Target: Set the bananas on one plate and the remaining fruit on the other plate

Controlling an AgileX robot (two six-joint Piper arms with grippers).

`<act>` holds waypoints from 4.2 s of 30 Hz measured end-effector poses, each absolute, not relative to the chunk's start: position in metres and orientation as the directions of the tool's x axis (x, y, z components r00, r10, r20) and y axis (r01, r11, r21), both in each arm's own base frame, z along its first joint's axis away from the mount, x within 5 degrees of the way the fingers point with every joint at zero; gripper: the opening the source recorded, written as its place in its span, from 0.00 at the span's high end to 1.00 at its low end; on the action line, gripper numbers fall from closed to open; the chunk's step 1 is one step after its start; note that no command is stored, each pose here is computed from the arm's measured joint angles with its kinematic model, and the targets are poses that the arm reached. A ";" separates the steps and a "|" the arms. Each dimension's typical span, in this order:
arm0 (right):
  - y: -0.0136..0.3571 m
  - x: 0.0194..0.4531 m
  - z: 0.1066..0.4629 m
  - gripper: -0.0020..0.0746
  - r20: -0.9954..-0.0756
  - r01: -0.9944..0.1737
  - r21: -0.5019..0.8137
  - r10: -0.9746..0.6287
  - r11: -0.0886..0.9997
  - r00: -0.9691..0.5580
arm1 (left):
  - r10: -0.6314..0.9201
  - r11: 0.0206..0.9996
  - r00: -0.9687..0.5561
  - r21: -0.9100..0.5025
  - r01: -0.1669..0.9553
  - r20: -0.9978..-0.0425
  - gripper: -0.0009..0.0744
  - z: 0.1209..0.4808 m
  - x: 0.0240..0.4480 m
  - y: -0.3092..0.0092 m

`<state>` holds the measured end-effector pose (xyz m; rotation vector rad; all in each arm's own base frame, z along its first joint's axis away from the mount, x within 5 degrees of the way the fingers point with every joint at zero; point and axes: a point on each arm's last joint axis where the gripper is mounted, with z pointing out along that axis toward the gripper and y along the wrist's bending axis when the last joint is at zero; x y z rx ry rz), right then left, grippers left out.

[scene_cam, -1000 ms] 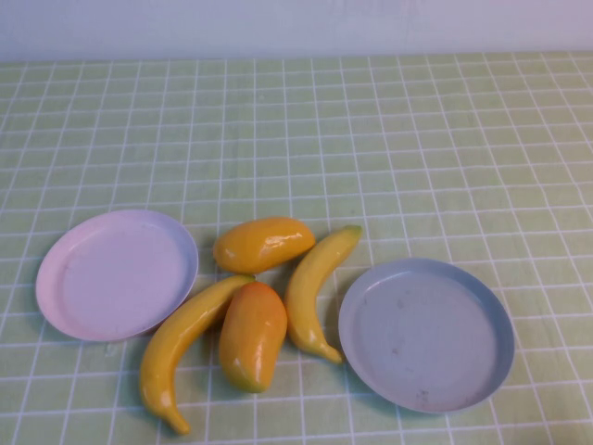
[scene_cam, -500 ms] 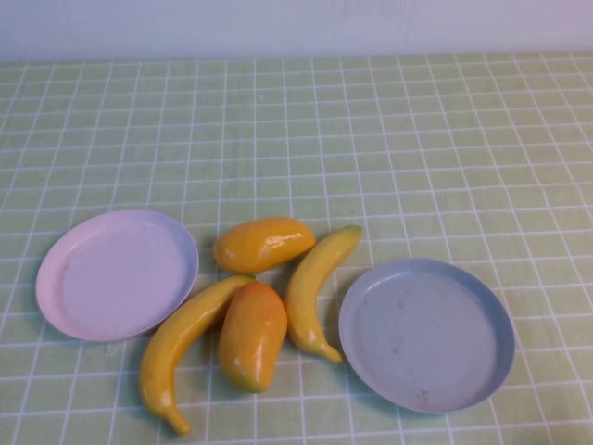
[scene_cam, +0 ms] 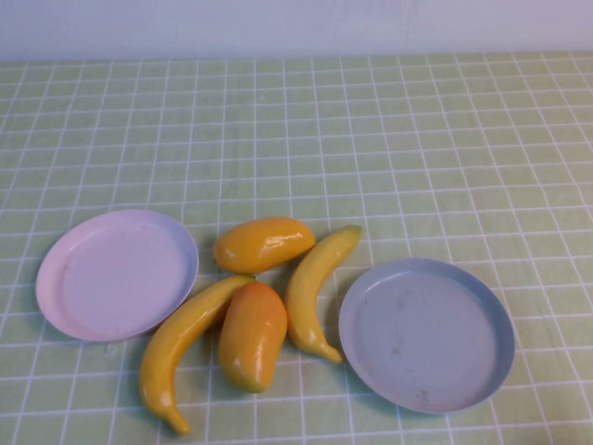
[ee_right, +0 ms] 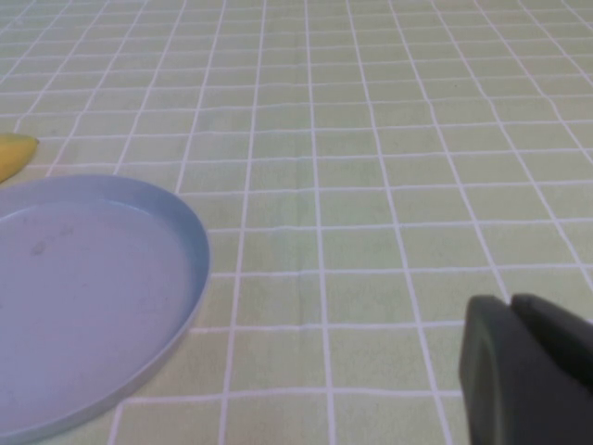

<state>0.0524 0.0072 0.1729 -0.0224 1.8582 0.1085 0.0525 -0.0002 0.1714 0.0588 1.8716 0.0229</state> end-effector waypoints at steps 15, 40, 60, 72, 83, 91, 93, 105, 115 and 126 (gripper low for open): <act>0.007 0.052 0.173 0.99 -0.957 -0.071 0.063 0.040 0.995 -0.286 | -0.533 0.841 -0.126 -0.541 0.035 -0.837 0.99 0.190 0.056 -0.008; 0.007 0.052 0.173 0.99 -0.957 -0.071 0.063 0.040 0.995 -0.286 | -0.219 0.885 -0.784 -0.456 0.091 -0.581 0.99 0.269 0.105 -0.039; 0.007 0.052 0.173 0.99 -0.957 -0.071 0.063 0.040 0.995 -0.286 | 0.229 0.876 -0.902 -0.327 0.355 -0.366 0.99 0.289 0.202 -0.137; 0.007 0.052 0.173 0.99 -0.957 -0.071 0.063 0.040 0.995 -0.286 | 0.464 0.839 -0.838 -0.161 0.520 -0.287 0.86 0.276 0.221 -0.206; 0.007 0.052 0.173 0.99 -0.957 -0.071 0.063 0.040 0.995 -0.286 | 0.506 0.832 -0.801 -0.066 0.551 -0.319 0.18 0.269 0.240 -0.212; 0.007 0.052 0.173 0.99 -0.957 -0.071 0.063 0.040 0.995 -0.286 | 0.525 0.833 -0.806 -0.027 0.552 -0.273 0.15 0.251 0.249 -0.216; 0.007 0.052 0.173 0.99 -0.957 -0.071 0.063 0.040 0.995 -0.286 | 0.521 0.839 -0.815 -0.026 0.544 -0.252 0.15 0.244 0.251 -0.218; 0.007 0.052 0.173 0.99 -0.957 -0.071 0.063 0.040 0.995 -0.286 | 0.532 0.838 -0.820 -0.004 0.545 -0.210 0.15 0.218 0.261 -0.224; 0.007 0.052 0.173 0.99 -0.957 -0.071 0.063 0.040 0.995 -0.286 | 0.554 0.830 -0.815 0.031 0.558 -0.168 0.15 0.201 0.266 -0.226; 0.007 0.052 0.173 0.99 -0.957 -0.071 0.063 0.040 0.995 -0.286 | 0.545 0.836 -0.823 0.029 0.548 -0.158 0.27 0.187 0.271 -0.230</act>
